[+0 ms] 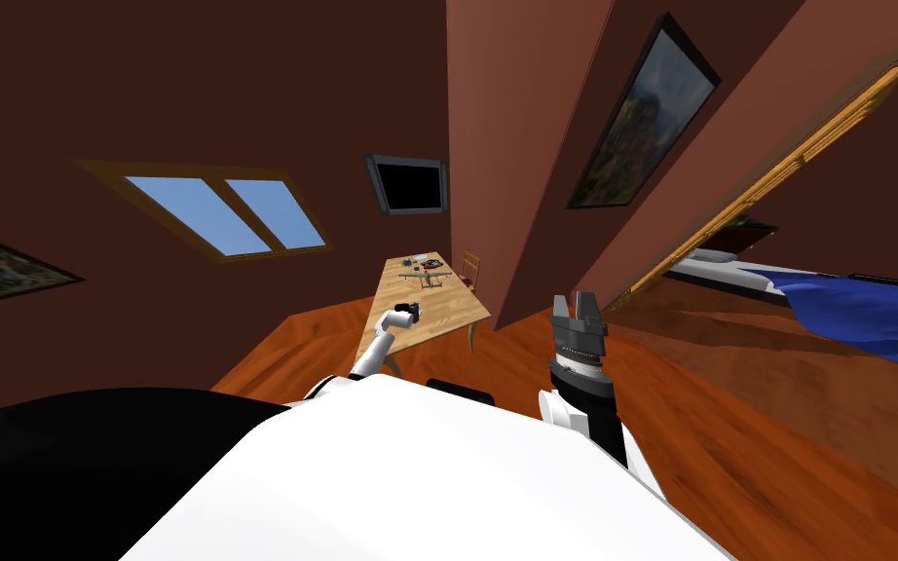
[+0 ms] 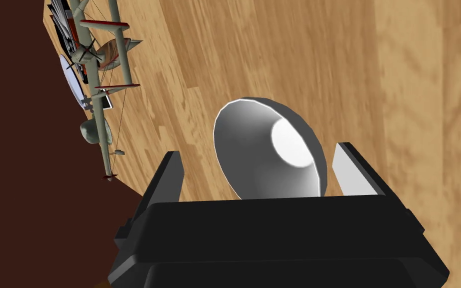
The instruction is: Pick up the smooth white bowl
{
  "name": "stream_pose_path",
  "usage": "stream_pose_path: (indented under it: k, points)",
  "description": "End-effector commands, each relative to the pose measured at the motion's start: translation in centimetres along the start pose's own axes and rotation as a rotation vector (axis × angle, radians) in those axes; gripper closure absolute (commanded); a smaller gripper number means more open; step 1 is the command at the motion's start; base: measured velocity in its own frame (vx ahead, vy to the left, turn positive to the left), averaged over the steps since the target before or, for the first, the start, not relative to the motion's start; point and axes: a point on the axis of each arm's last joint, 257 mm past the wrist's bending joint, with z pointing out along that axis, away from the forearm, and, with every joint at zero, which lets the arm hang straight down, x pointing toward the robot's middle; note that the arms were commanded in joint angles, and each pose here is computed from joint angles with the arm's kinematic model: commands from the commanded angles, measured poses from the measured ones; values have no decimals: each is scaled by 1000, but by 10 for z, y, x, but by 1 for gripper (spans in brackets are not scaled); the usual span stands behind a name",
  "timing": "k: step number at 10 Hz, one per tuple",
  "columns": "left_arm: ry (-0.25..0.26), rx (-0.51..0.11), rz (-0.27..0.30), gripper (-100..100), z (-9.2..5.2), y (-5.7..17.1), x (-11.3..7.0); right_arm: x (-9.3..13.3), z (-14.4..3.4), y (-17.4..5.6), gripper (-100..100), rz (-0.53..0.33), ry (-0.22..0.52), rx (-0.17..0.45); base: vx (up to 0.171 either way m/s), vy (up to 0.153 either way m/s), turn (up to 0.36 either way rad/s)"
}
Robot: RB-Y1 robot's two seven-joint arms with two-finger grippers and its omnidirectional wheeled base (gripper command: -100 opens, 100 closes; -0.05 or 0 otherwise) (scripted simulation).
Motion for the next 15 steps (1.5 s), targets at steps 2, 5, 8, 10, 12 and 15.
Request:
stream_pose_path:
  k: [2, 5, 8, 10, 12, 15]
  points:
    - [-41, -75, -11, -100, 5, 18, -16, 0, 0, 0, 0, 0, 0, 0, 14, 60, -44]
    - [-80, -147, -25, -100, 9, 38, -32, 0, 0, 0, 0, 0, 0, 0, 25, 69, -86]
    - [-119, -239, -43, -100, 10, 70, -49, 0, 0, 0, 0, 0, 0, 0, 21, 55, -60]
    - [-122, -249, -46, -100, 11, 74, -50, 0, 0, 0, 0, 0, 0, 0, 15, 33, -25]
    - [-122, -251, -44, -100, 15, 83, -52, 0, 0, 0, 0, 0, 0, 0, 15, 3, 3]
    - [-121, -249, -42, -100, 21, 93, -53, 0, 0, 0, 0, 0, 0, 0, 49, 11, 5]
